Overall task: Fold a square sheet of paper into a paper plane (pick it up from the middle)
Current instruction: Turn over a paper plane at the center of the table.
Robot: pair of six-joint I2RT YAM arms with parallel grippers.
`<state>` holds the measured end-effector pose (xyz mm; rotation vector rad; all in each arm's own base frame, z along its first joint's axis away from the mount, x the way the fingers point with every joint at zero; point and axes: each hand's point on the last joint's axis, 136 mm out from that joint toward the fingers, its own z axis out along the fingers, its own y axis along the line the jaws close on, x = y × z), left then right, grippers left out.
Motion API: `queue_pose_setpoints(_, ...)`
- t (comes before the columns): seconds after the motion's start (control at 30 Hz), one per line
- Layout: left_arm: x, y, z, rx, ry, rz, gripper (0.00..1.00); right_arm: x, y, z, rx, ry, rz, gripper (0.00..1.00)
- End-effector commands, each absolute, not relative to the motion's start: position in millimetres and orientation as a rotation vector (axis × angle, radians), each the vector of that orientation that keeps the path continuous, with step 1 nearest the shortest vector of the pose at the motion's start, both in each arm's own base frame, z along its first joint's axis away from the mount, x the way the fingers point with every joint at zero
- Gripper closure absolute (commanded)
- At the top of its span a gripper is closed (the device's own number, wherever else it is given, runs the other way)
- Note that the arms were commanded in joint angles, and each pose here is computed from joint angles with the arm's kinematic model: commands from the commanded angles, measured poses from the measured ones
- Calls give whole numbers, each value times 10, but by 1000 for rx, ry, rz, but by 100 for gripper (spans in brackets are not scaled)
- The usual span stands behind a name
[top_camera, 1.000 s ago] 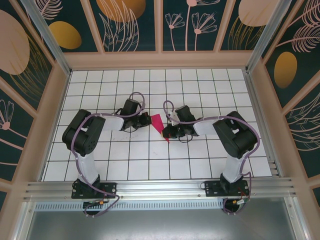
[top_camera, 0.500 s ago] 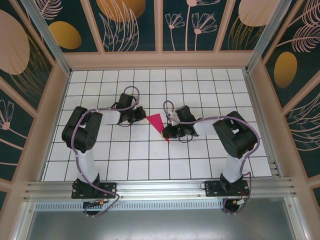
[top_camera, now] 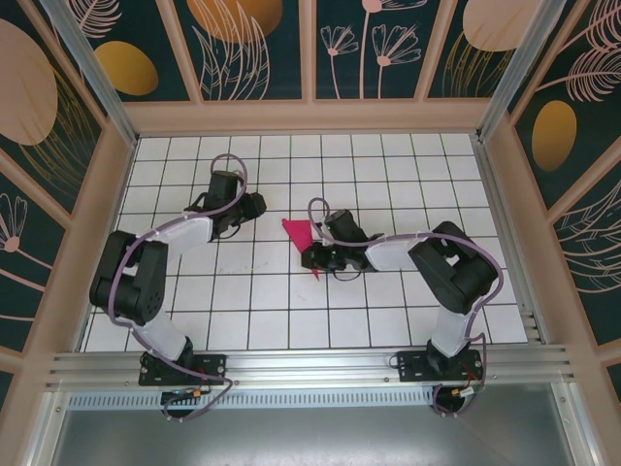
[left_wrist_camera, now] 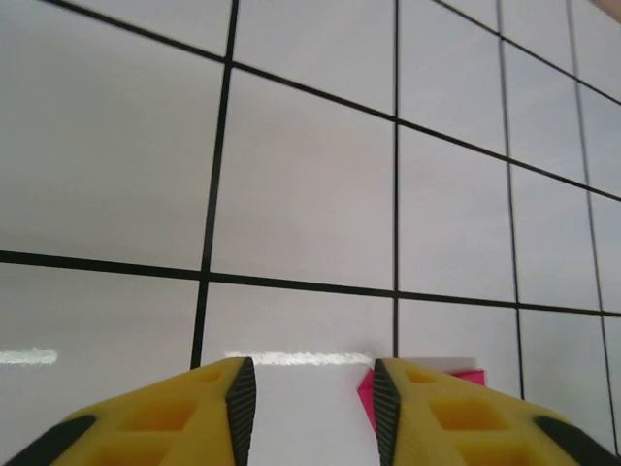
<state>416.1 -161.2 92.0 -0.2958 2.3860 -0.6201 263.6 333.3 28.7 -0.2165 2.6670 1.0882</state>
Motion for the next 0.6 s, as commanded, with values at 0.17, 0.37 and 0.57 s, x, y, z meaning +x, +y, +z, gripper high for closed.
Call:
queue_pose_setpoints(0.17, 3869, -1826, 926, -262, 2431, -534, 44, 3082, 2851, 881, 130, 2454, 895, 44)
queue_pose_setpoints(0.37, 3675, -2176, 769, -241, 2510, -511, 36, 3187, 2270, 839, 295, 2418, 766, 33)
queue_pose_setpoints(0.57, 3545, -2616, 586, -176, 2589, -449, 33, 3231, 2042, 753, 361, 2411, 711, 27)
